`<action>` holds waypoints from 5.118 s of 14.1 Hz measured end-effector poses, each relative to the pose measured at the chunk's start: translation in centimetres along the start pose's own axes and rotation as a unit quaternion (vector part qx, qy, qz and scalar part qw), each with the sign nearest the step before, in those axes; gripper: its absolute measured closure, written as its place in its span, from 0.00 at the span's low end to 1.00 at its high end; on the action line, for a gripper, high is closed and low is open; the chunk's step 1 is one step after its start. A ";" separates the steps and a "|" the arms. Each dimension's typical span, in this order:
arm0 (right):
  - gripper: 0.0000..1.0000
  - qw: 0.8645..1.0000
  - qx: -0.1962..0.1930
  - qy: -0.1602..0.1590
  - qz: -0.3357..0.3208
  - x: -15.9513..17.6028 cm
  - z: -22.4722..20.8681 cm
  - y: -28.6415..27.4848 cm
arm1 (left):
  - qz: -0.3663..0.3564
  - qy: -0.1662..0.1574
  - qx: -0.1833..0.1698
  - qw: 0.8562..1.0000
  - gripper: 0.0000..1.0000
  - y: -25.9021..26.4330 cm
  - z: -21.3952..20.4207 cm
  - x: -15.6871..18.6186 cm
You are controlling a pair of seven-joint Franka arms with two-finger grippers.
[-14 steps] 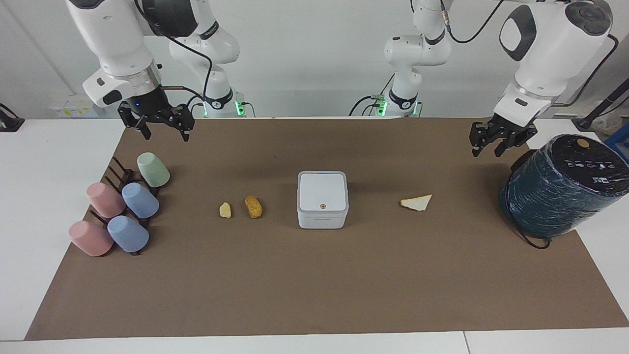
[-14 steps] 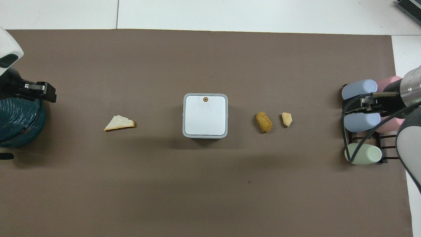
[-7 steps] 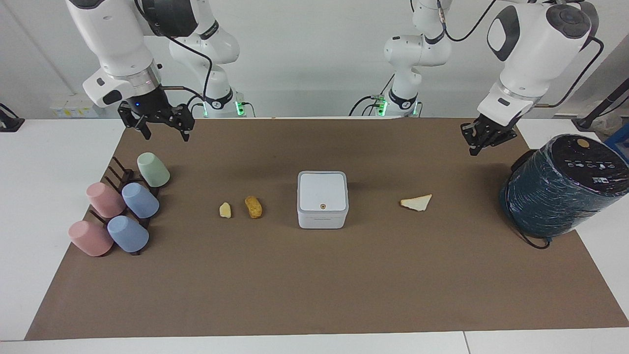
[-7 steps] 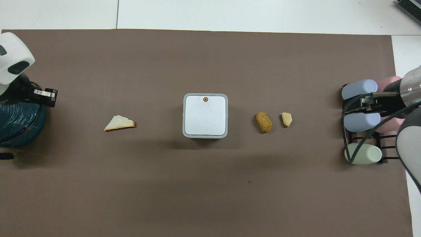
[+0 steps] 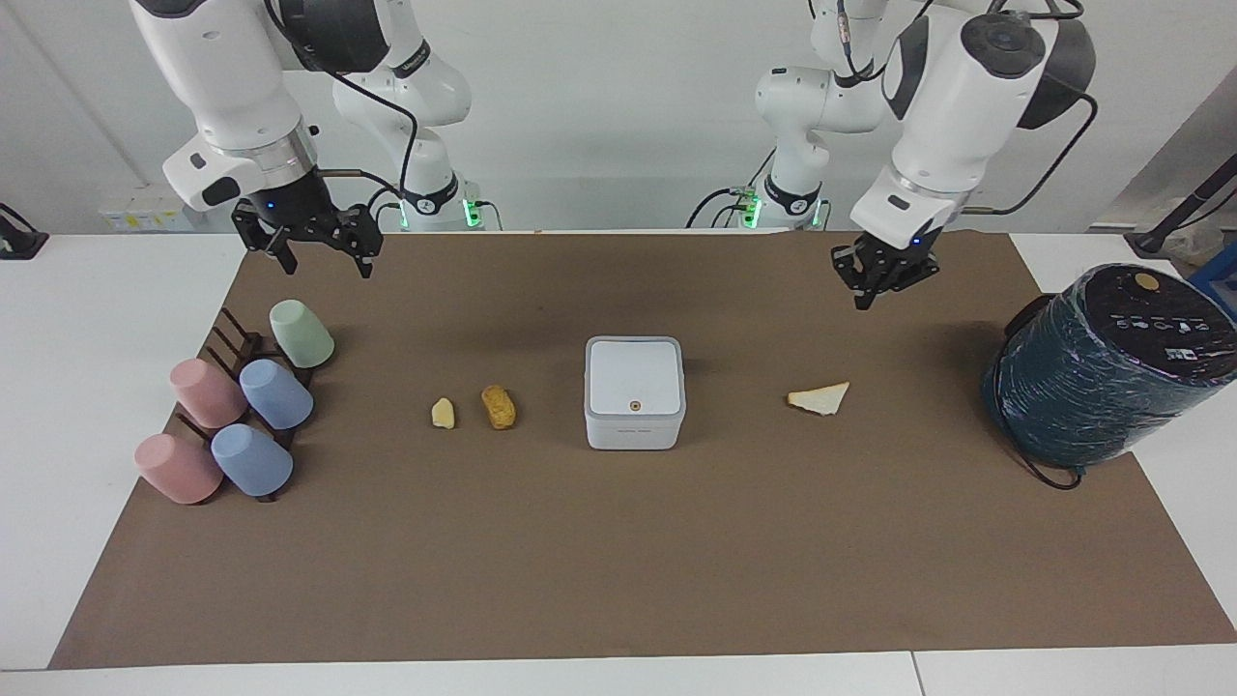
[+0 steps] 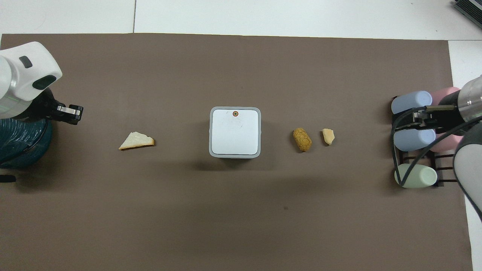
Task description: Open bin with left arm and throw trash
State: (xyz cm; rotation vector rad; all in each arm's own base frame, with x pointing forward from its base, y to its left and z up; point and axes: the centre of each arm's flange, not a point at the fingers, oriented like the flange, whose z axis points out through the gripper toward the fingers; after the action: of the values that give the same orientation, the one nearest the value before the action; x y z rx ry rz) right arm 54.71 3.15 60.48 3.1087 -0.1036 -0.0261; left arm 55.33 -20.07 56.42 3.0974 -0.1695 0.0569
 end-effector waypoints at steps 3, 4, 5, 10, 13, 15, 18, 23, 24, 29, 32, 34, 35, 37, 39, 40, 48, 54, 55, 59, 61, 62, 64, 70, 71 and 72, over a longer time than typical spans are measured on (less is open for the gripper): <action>0.00 1.000 0.000 0.000 0.000 0.0 0.0 0.0 | -0.042 0.025 -0.027 0.998 0.99 5.6 3.4 1.0; 0.00 1.000 0.000 0.000 0.000 0.0 0.0 0.0 | -0.059 0.037 -0.035 0.997 0.99 7.7 4.8 1.4; 0.00 1.000 0.000 0.000 -0.001 0.0 0.0 -0.1 | -0.074 0.047 -0.045 0.995 0.99 9.5 6.0 1.8; 0.00 1.000 0.000 0.000 -0.001 0.0 0.0 -0.1 | -0.113 0.060 -0.088 0.988 0.99 14.5 11.0 2.6; 0.00 1.000 0.000 0.000 -0.001 0.0 0.0 -0.1 | -0.114 0.059 -0.089 0.988 0.99 16.7 14.2 2.6; 0.00 1.000 0.000 0.000 -0.001 0.0 0.0 -0.1 | -0.109 0.055 -0.087 0.989 0.99 18.0 15.7 2.3; 0.00 1.000 0.000 0.000 -0.001 0.0 0.0 -0.1 | -0.105 0.056 -0.088 0.989 0.99 18.6 15.8 2.0; 0.00 1.000 0.000 0.000 -0.001 0.0 0.0 -0.1 | -0.104 0.029 -0.072 0.992 0.99 18.5 14.5 2.1; 0.00 1.000 0.000 0.000 -0.001 0.0 0.0 -0.1 | -0.108 0.012 -0.061 0.992 0.99 17.8 13.5 2.4; 0.00 1.000 0.000 0.000 0.000 0.0 0.0 0.0 | -0.158 -0.042 -0.029 0.986 0.99 8.0 5.7 5.6; 0.00 1.000 0.002 0.011 0.000 0.3 0.2 -0.1 | -0.134 -0.037 -0.018 0.990 0.99 2.7 4.7 6.8; 0.00 1.000 0.004 0.027 -0.002 0.6 1.6 -0.3 | -0.109 -0.036 -0.012 0.993 0.99 -0.9 4.7 7.5; 0.00 0.999 0.005 0.033 -0.003 0.7 2.5 -0.5 | -0.097 -0.038 -0.011 0.995 0.93 -2.9 5.0 7.7; 0.00 0.999 0.005 0.041 -0.006 0.4 4.3 -0.7 | -0.073 -0.037 -0.013 0.997 0.88 -6.5 6.1 7.9; 0.00 0.999 0.006 0.045 -0.007 0.3 5.8 -0.9 | -0.064 -0.021 -0.016 0.998 0.67 -8.8 8.0 7.4; 0.00 0.999 0.006 0.046 -0.008 0.3 6.6 -0.9 | -0.062 -0.012 -0.017 0.998 0.54 -9.3 9.1 6.9; 0.00 0.999 0.008 0.026 -0.036 0.5 19.4 -4.1 | 0.093 0.000 -0.015 0.996 0.00 -14.3 15.7 1.5; 0.00 0.997 0.018 0.049 -0.055 1.6 27.4 -6.6 | 0.245 -0.002 -0.011 0.969 0.05 -14.4 19.0 0.2; 0.00 0.997 0.018 0.048 -0.054 1.6 28.2 -6.6 | 0.271 -0.008 -0.004 0.962 0.06 -14.4 19.5 -0.1; 0.21 0.997 0.020 0.055 -0.054 1.3 30.1 -6.5 | 0.344 -0.027 0.019 0.938 0.09 -13.9 22.1 -1.6; 0.45 0.997 0.021 0.054 -0.054 1.1 30.8 -6.5 | 0.362 -0.033 0.017 0.931 0.12 -13.6 23.3 -2.4; 0.57 0.997 0.021 0.054 -0.054 1.1 30.8 -6.5 | 0.369 -0.035 0.016 0.929 0.13 -13.3 23.8 -2.7; 0.76 0.997 0.021 0.056 -0.054 1.2 30.6 -6.6 | 0.378 -0.038 0.015 0.925 0.14 -12.5 24.6 -3.2; 0.93 0.995 0.031 0.085 -0.038 2.5 20.6 -12.2 | 0.388 -0.042 0.014 0.921 0.32 -11.5 26.4 -3.7; 0.93 0.994 0.038 0.095 -0.031 2.4 18.7 -14.6 | 0.388 -0.040 0.016 0.921 0.40 -11.6 26.3 -3.6; 0.93 0.993 0.048 0.105 -0.026 1.9 17.3 -17.4 | 0.388 -0.037 0.018 0.921 0.54 -11.7 26.1 -3.5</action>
State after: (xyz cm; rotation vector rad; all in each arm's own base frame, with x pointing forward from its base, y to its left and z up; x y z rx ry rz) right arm 57.42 19.85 42.58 3.1840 -0.0199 0.3116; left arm 54.07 -9.10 29.80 2.8404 -1.3834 -0.0370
